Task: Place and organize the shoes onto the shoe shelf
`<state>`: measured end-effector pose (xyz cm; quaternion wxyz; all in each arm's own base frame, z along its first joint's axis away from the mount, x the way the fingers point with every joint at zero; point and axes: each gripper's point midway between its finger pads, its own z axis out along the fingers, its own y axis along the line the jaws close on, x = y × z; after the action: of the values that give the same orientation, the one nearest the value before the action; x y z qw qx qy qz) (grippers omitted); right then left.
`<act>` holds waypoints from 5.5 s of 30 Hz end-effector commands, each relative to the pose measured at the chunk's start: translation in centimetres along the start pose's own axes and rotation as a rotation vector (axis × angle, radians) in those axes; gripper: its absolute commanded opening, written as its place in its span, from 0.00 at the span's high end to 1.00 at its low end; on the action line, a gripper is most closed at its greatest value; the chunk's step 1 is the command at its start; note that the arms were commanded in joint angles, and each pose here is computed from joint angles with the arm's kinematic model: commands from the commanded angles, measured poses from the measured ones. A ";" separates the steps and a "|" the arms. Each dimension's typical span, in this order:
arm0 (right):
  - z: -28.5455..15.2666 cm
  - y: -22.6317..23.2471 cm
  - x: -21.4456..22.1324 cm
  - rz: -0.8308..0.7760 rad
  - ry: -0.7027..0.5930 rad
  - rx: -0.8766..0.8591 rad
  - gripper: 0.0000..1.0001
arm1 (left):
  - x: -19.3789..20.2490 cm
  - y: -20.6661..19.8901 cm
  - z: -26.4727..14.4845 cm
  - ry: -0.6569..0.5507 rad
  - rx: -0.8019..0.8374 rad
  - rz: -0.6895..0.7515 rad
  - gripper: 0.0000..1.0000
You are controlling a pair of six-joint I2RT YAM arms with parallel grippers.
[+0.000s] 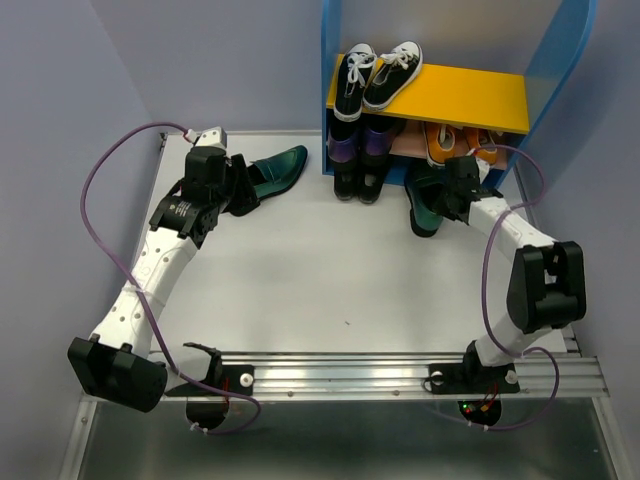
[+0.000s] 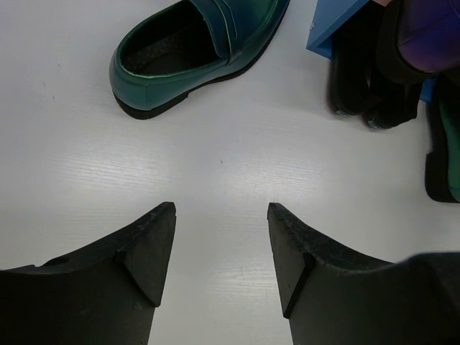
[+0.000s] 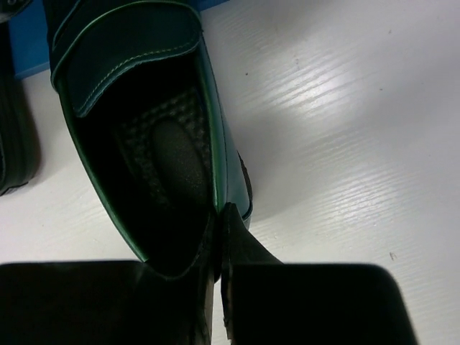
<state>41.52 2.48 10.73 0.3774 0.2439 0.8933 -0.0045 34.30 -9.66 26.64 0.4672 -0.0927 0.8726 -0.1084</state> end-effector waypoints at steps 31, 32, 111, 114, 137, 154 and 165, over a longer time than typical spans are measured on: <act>0.8 3.0 -14.0 0.458 -0.499 -0.001 0.99 | -0.2 1.2 -0.6 -0.018 -0.049 0.010 0.35; 1.1 3.3 -14.1 0.462 -0.503 -0.009 0.99 | -0.1 1.2 -0.5 -0.017 -0.049 0.010 0.35; -10.6 1.7 -4.3 0.198 -0.290 -0.326 0.00 | 8.7 4.3 20.9 0.490 -0.318 0.364 0.23; -10.5 1.7 -4.3 0.199 -0.287 -0.326 0.00 | 9.5 4.4 21.1 0.512 -0.315 0.362 0.37; -11.4 1.6 -4.3 0.194 -0.288 -0.337 0.00 | 6.2 -0.3 15.3 0.419 -0.142 0.190 1.00; -12.9 0.9 -2.8 0.130 -0.246 -0.350 0.00 | 8.5 -9.4 5.0 0.343 0.101 0.006 1.00; -13.3 -0.6 -0.7 0.087 -0.203 -0.316 0.00 | 14.0 -15.2 3.1 0.385 0.147 -0.106 1.00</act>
<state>33.34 4.18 20.42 0.4993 0.2331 0.8245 0.1287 28.33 -27.05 15.00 0.2351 -0.0254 0.9559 -0.1741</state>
